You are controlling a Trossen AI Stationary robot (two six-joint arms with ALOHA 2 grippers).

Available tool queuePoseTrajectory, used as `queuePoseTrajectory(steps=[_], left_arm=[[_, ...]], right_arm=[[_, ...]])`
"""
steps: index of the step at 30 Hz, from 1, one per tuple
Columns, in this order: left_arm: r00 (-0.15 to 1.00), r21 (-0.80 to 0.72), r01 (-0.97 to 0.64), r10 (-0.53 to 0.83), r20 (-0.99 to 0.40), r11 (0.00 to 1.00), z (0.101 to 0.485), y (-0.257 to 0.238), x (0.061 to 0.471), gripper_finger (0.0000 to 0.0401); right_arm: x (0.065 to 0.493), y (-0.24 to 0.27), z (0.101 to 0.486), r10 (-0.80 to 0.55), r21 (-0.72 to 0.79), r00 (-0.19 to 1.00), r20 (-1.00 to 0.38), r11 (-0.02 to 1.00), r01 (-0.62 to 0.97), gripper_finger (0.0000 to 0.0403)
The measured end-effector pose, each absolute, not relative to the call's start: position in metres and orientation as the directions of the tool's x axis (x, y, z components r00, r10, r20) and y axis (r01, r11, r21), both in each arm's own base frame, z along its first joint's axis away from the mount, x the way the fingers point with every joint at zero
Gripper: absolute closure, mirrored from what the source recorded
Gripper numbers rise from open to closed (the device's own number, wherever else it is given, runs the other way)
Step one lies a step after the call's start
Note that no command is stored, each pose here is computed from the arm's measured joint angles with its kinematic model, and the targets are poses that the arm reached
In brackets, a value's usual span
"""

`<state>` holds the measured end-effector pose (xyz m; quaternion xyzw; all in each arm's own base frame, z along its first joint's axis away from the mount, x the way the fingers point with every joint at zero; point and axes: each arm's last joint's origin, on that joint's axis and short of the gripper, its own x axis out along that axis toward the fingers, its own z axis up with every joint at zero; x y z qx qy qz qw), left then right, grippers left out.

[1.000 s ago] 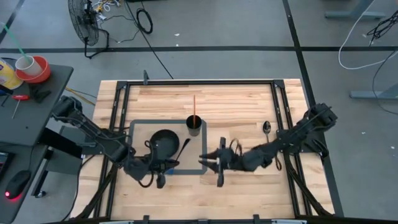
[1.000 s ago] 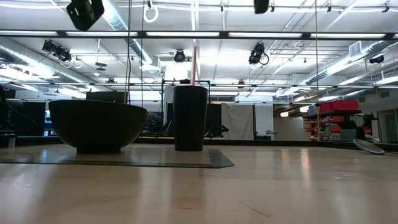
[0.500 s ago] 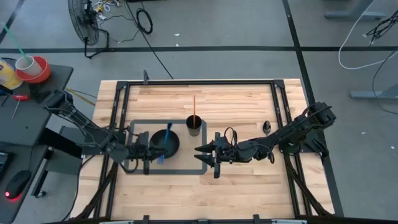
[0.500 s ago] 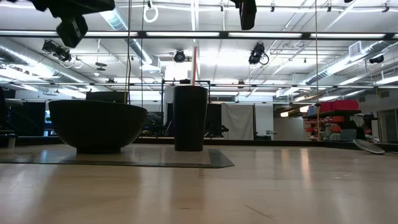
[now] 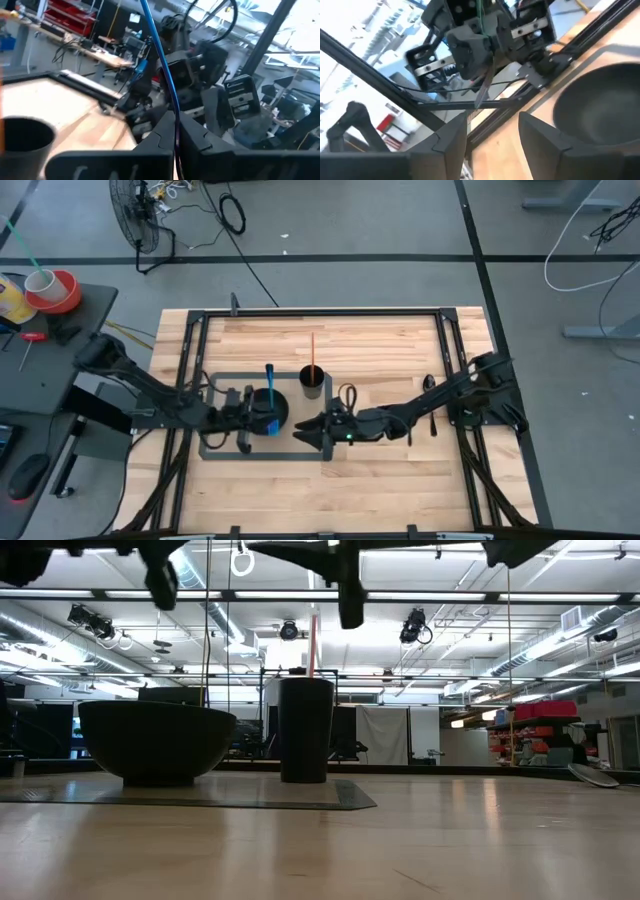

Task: Pick & Place Utensil
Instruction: Put the fork into the black bowl on the table mat

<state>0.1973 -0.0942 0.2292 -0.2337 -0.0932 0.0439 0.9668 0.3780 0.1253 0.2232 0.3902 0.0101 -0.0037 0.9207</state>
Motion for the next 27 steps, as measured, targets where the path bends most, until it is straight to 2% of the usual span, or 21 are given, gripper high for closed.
queuePoseTrajectory(steps=[10, 15, 20, 27], left_arm=[[0.979, -0.432, -0.058, 0.137, 0.154, 0.9, 0.234, -0.101, 0.232, 0.039], [0.977, -0.419, -0.045, 0.127, 0.17, 0.907, 0.239, -0.101, 0.242, 0.0395], [0.978, -0.406, -0.048, 0.126, 0.166, 0.913, 0.239, -0.101, 0.249, 0.0388], [0.981, -0.392, -0.023, 0.095, 0.166, 0.92, 0.237, -0.102, 0.251, 0.0393]], right_arm=[[0.389, 0.123, 0.23, 0.032, 0.759, 0.999, 0.013, 0.65, -0.031, 0.0223], [0.39, 0.121, 0.229, 0.043, 0.775, 0.999, 0.004, 0.631, -0.031, 0.0239], [0.39, 0.121, 0.23, 0.043, 0.784, 0.999, 0.009, 0.62, -0.034, 0.0282], [0.39, 0.121, 0.229, 0.05, 0.76, 0.999, 0.006, 0.649, -0.037, 0.0386]])
